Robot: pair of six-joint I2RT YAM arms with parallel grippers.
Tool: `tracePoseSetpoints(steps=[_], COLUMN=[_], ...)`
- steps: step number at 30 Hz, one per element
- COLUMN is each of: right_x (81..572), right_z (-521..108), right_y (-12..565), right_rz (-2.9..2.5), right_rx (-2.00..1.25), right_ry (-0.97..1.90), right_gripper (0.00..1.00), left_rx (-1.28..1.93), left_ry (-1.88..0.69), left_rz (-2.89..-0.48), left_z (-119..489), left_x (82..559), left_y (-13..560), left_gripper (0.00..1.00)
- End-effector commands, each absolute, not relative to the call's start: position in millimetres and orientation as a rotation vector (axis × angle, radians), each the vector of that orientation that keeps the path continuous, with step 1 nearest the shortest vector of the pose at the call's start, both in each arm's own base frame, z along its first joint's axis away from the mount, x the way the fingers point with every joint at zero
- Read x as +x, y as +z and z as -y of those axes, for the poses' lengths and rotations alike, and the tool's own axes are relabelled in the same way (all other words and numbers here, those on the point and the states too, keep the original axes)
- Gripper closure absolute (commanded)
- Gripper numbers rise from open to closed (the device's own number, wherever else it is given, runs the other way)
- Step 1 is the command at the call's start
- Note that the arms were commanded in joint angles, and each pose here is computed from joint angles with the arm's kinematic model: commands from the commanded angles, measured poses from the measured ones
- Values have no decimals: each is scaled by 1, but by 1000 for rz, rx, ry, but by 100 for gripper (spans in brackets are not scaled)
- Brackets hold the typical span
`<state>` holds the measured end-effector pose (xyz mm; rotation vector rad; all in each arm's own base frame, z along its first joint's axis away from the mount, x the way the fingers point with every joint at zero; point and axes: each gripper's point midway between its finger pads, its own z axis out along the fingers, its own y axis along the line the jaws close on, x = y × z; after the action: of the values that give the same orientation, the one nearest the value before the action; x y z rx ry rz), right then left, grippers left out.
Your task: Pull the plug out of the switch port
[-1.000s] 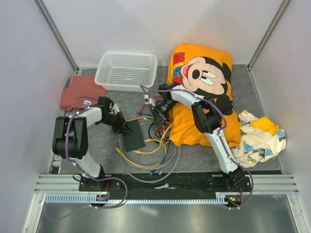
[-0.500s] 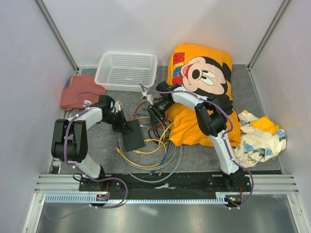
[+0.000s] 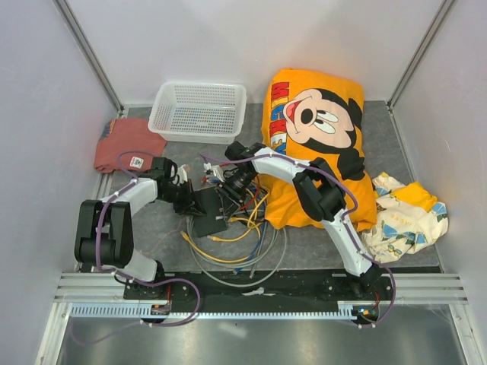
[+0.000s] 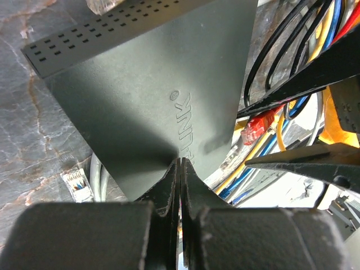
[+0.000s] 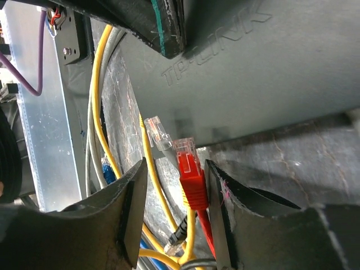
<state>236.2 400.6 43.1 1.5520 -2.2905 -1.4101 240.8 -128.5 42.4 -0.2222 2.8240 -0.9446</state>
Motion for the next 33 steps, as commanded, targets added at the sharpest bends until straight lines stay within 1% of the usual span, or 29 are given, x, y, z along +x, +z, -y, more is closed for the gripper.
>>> tracePoseSetpoints(steps=[1, 3, 5, 6, 8, 9, 10, 14, 16, 19, 21, 23, 25, 26, 27, 28, 30, 31, 32, 33], right_x=[239, 237, 234, 231, 229, 224, 227, 210, 206, 206, 204, 197, 187, 185, 186, 193, 207, 215, 219, 223], right_z=[-403, -401, -398, -399, -397, -399, -403, -404, -413, -414, -414, -417, -421, -420, -420, -417, -428, -426, -428, -430], right_y=[61, 76, 81, 93, 91, 104, 106, 101, 110, 100, 94, 94, 93, 86, 88, 85, 118, 125, 137, 144], right_rz=[2268, 2257, 2255, 2256, 2282, 2283, 2302, 2291, 2284, 2337, 2403, 2374, 2315, 2301, 2275, 2314, 2389, 2443, 2467, 2497], right_rx=[1608, 1670, 1700, 1749, 1807, 1863, 1905, 2019, 2141, 2297, 2345, 2384, 2379, 2359, 2405, 2444, 2597, 2625, 2657, 2662], right_ry=[-1480, -1505, -1517, -1529, -1496, -1507, -1522, -1465, -1467, -1322, -1246, -1279, -1292, -1273, -1257, -1196, -1249, -1218, -1211, -1209], right_gripper=[49, 49, 47, 45, 42, 41, 40, 39, 38, 35, 34, 36, 43, 44, 44, 41, 36, 32, 26, 15], left_rx=[-144, -146, -148, -147, -146, -148, -148, -154, -150, -155, -153, -149, -150, -153, -155, -153, -155, -156, -156, -156], left_ry=[-939, -928, -920, -920, -919, -920, -918, -920, -920, -918, -918, -918, -915, -913, -913, -915, -914, -914, -914, -914], left_rz=[-2770, -2768, -2769, -2767, -2766, -2769, -2769, -2773, -2769, -2771, -2770, -2767, -2764, -2768, -2768, -2765, -2768, -2771, -2770, -2767], left_z=[128, 127, 127, 127, 127, 126, 126, 126, 127, 126, 126, 126, 126, 125, 125, 126, 125, 125, 125, 126], left_x=[249, 249, 249, 249, 248, 248, 247, 247, 248, 247, 247, 247, 247, 246, 246, 246, 246, 246, 246, 247], left_y=[50, 49, 48, 48, 48, 47, 47, 46, 47, 47, 47, 48, 48, 47, 47, 47, 47, 46, 46, 46], left_gripper=[98, 98, 98, 99, 99, 98, 98, 98, 98, 98, 98, 98, 98, 99, 98, 99, 99, 99, 99, 99])
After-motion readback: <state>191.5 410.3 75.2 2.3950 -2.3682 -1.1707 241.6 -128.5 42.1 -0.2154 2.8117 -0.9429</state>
